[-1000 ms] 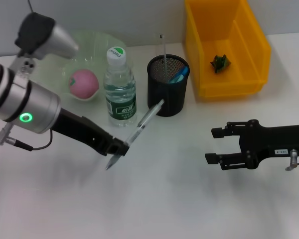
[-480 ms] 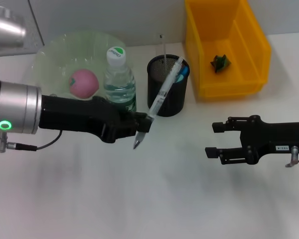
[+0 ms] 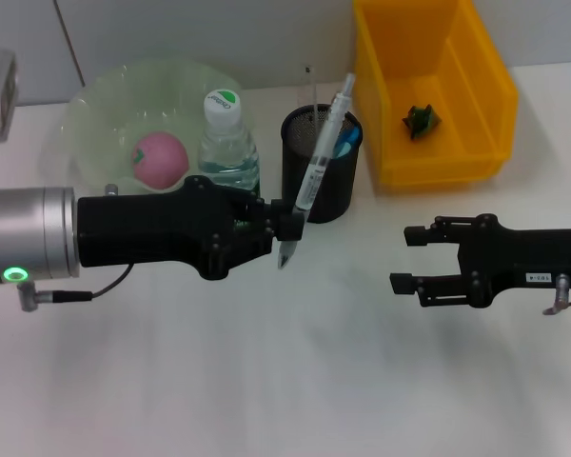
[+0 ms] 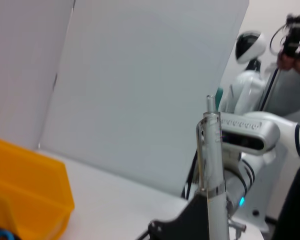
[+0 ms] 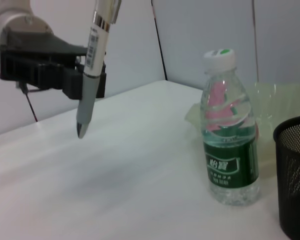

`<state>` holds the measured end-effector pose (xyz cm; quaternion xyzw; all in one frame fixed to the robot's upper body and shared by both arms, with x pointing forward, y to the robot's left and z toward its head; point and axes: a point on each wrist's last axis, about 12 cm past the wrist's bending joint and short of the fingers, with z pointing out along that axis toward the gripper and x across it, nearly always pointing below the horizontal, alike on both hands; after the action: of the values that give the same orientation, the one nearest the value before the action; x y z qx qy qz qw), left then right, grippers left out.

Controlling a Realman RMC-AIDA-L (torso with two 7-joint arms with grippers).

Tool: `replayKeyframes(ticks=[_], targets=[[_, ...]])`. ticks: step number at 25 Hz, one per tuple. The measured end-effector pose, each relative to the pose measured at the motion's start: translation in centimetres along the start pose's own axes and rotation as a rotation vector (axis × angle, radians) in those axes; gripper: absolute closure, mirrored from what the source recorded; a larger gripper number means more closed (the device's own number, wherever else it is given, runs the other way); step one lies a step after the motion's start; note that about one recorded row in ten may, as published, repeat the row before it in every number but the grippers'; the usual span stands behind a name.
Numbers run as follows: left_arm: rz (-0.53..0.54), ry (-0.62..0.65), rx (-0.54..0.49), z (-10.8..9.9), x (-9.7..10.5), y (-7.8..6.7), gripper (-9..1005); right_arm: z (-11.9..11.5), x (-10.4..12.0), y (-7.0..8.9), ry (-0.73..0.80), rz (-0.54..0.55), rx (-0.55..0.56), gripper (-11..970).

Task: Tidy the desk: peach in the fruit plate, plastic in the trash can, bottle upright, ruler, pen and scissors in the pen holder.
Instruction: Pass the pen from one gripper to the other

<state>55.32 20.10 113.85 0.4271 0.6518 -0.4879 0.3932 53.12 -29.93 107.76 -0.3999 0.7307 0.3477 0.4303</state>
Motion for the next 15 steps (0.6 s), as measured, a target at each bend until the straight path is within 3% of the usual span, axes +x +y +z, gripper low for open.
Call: replayKeyframes(ticks=[2, 4, 15], targets=[[0.000, 0.000, 0.000, 0.0, 0.0, 0.0, 852, 0.0, -0.1, 0.1, -0.009, -0.001, -0.003, 213], [0.047, -0.097, -0.003, 0.2, 1.7, 0.0, 852, -0.1, -0.1, 0.2, -0.026, 0.000, -0.007, 214], [0.135, -0.219, -0.059, 0.2, 4.5, -0.2, 849, -1.5, -0.5, 1.1, -0.127, 0.003, -0.053, 214]])
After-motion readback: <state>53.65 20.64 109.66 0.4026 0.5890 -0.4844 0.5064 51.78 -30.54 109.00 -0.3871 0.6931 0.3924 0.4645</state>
